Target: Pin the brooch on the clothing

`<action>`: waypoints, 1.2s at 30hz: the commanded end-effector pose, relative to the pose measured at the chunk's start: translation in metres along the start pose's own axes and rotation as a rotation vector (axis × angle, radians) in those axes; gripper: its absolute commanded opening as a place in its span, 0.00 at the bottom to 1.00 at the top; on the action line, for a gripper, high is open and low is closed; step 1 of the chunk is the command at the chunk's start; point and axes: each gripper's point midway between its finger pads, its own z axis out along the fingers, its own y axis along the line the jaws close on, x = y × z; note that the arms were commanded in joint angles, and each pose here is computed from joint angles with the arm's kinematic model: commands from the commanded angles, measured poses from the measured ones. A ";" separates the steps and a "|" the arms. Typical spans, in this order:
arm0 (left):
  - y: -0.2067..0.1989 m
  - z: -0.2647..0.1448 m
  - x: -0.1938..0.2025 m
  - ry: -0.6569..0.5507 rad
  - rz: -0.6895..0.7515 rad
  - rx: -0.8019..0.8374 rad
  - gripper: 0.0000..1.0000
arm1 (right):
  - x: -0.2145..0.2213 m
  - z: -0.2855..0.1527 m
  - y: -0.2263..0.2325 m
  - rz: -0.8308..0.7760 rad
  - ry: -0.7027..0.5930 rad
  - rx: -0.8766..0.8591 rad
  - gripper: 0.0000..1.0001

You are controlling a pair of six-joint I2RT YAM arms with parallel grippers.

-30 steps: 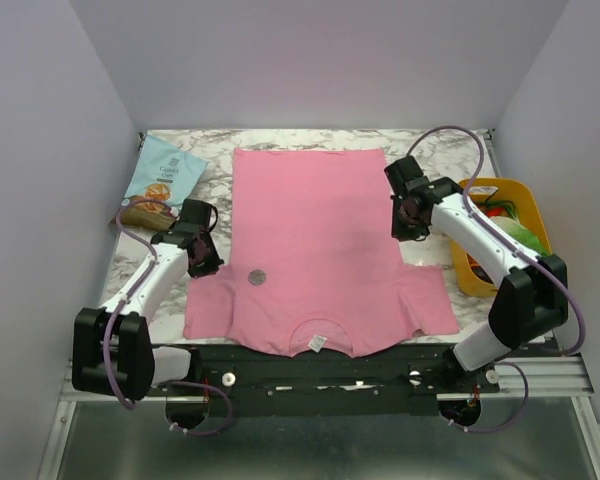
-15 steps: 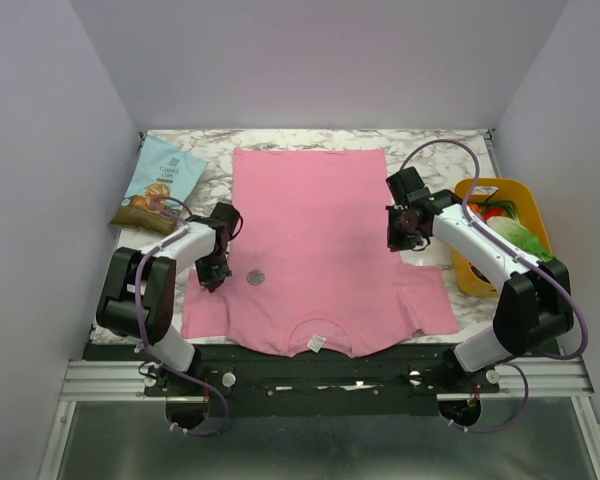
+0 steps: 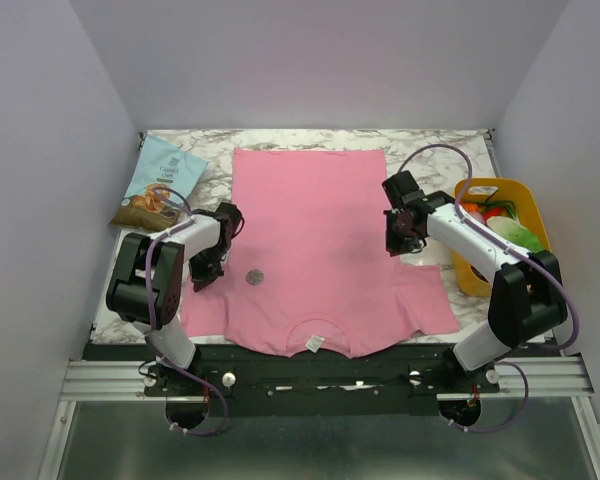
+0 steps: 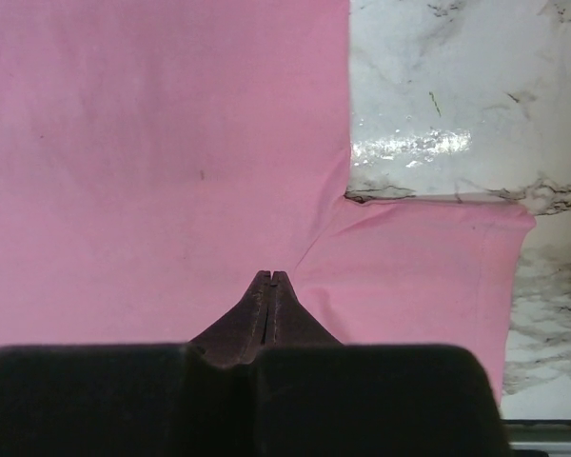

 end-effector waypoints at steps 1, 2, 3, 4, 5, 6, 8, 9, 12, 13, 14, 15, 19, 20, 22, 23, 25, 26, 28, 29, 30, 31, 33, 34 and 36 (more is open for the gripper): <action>0.012 -0.002 -0.015 -0.038 -0.004 -0.071 0.00 | 0.001 0.005 -0.008 0.005 0.004 0.049 0.01; 0.013 -0.003 -0.016 -0.041 -0.004 -0.076 0.00 | -0.001 0.003 -0.008 0.005 -0.004 0.049 0.01; 0.013 -0.004 -0.019 -0.049 -0.006 -0.076 0.00 | -0.003 0.001 -0.009 0.007 -0.013 0.054 0.01; 0.015 -0.006 -0.022 -0.062 -0.010 -0.084 0.00 | -0.006 -0.004 -0.008 0.010 -0.029 0.048 0.01; 0.015 -0.008 -0.025 -0.071 -0.015 -0.084 0.00 | -0.008 -0.006 -0.008 0.009 -0.038 0.044 0.01; 0.016 -0.015 -0.032 -0.100 -0.033 -0.069 0.00 | -0.013 -0.011 -0.007 0.014 -0.056 0.033 0.01; 0.016 -0.023 -0.040 -0.135 -0.049 -0.053 0.00 | -0.020 -0.022 -0.004 0.018 -0.097 0.005 0.01; 0.018 -0.032 -0.048 -0.172 -0.066 -0.032 0.00 | -0.023 -0.027 0.000 0.020 -0.114 -0.014 0.01; 0.021 -0.057 -0.065 -0.268 -0.091 0.016 0.00 | -0.035 -0.048 0.007 0.029 -0.195 -0.079 0.01; 0.021 -0.063 -0.069 -0.294 -0.091 0.033 0.00 | -0.038 -0.054 0.008 0.031 -0.221 -0.095 0.01; 0.017 -0.073 -0.074 -0.331 -0.086 0.058 0.00 | -0.042 -0.067 0.009 0.038 -0.264 -0.120 0.01; 0.019 -0.087 -0.080 -0.379 -0.097 0.076 0.00 | -0.047 -0.074 0.012 0.041 -0.299 -0.148 0.01; 0.019 -0.129 -0.092 -0.530 -0.092 0.123 0.06 | -0.056 -0.111 0.020 0.052 -0.434 -0.257 0.03; 0.018 -0.139 -0.095 -0.571 -0.101 0.143 0.07 | -0.055 -0.117 0.021 0.052 -0.456 -0.278 0.04; 0.014 -0.165 -0.096 -0.660 -0.111 0.235 0.21 | -0.060 -0.143 0.024 0.054 -0.546 -0.341 0.06; 0.010 -0.178 -0.102 -0.718 -0.126 0.293 0.31 | -0.061 -0.151 0.024 0.054 -0.576 -0.358 0.07; 0.007 -0.203 -0.095 -0.794 -0.139 0.446 0.58 | -0.062 -0.169 0.022 0.056 -0.646 -0.393 0.11; 0.007 -0.221 -0.101 -0.864 -0.172 0.519 0.64 | -0.063 -0.176 0.022 0.050 -0.671 -0.406 0.21; 0.016 -0.246 -0.092 -0.966 -0.202 0.650 0.81 | -0.061 -0.192 0.023 0.046 -0.728 -0.446 0.33; 0.014 -0.268 -0.093 -1.034 -0.216 0.753 0.84 | -0.061 -0.197 0.022 0.047 -0.749 -0.456 0.42; 0.024 -0.280 -0.085 -1.093 -0.244 0.818 0.90 | -0.062 -0.205 0.022 0.048 -0.779 -0.470 0.47; 0.027 -0.292 -0.081 -1.137 -0.253 0.872 0.97 | -0.057 -0.207 0.025 0.037 -0.782 -0.502 0.53; 0.030 -0.312 -0.075 -1.221 -0.258 0.979 0.99 | -0.055 -0.229 0.024 0.033 -0.859 -0.548 0.70; 0.041 -0.325 -0.068 -1.270 -0.278 1.022 0.99 | -0.053 -0.231 0.023 0.032 -0.877 -0.556 0.76; 0.049 -0.335 -0.064 -1.320 -0.301 1.060 0.99 | -0.051 -0.250 0.018 0.039 -0.946 -0.580 0.94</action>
